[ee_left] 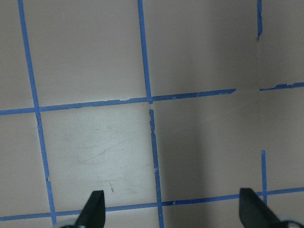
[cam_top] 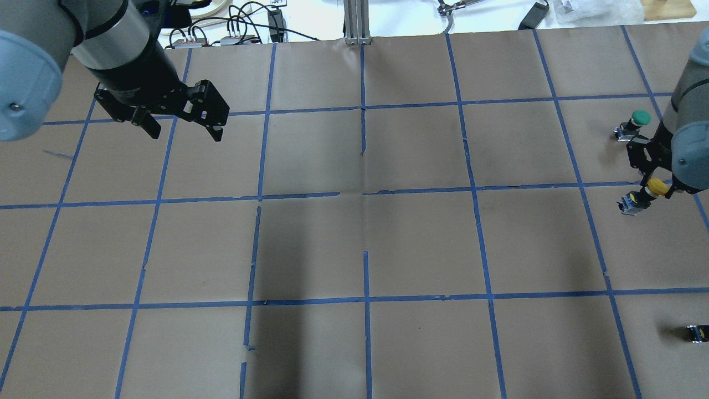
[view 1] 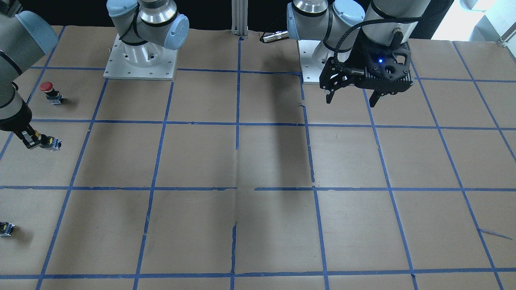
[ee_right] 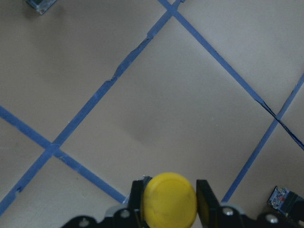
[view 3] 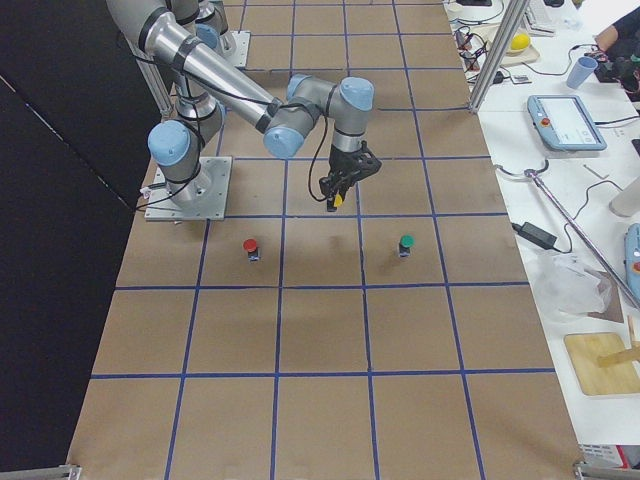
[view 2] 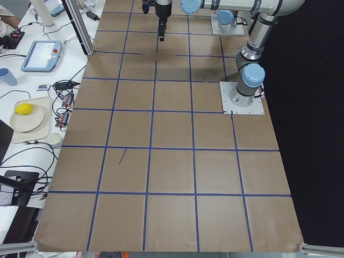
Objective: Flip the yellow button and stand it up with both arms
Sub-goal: 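Carry the yellow button with the right gripper beside the green button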
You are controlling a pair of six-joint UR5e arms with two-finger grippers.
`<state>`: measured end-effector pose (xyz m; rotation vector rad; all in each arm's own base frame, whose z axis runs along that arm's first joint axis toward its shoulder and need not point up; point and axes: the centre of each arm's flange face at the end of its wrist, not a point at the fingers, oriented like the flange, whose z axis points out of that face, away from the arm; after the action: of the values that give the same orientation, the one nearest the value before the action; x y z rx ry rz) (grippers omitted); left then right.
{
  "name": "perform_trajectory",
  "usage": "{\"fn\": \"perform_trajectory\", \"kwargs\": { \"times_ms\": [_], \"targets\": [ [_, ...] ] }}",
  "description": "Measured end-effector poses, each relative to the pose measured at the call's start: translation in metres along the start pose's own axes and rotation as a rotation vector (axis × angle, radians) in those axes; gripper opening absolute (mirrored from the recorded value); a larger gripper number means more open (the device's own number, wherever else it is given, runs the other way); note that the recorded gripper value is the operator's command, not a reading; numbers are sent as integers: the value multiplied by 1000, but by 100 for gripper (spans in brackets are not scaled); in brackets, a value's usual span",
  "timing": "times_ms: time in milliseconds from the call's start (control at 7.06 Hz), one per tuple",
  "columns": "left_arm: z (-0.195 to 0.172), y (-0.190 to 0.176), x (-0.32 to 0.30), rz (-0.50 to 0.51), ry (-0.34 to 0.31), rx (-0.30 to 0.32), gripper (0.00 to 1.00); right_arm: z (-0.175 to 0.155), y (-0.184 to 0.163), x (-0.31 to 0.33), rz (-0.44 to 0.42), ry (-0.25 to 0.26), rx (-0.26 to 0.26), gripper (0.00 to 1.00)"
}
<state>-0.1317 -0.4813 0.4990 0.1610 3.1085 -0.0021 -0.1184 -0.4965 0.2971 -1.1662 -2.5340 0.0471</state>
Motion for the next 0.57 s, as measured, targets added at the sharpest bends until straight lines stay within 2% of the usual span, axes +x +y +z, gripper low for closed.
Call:
{"fn": "perform_trajectory", "kwargs": {
  "times_ms": [142,283,567],
  "targets": [
    [5,5,-9,-3,-11,-50,99,14,-6,-2,13,34,25,10],
    [0,4,-24,-28,5,-57,99,23,-10,-2,20,63,39,11],
    [-17,-6,-50,-89,108,-1,99,42,-24,5,48,91,48,11]
  ]
}}
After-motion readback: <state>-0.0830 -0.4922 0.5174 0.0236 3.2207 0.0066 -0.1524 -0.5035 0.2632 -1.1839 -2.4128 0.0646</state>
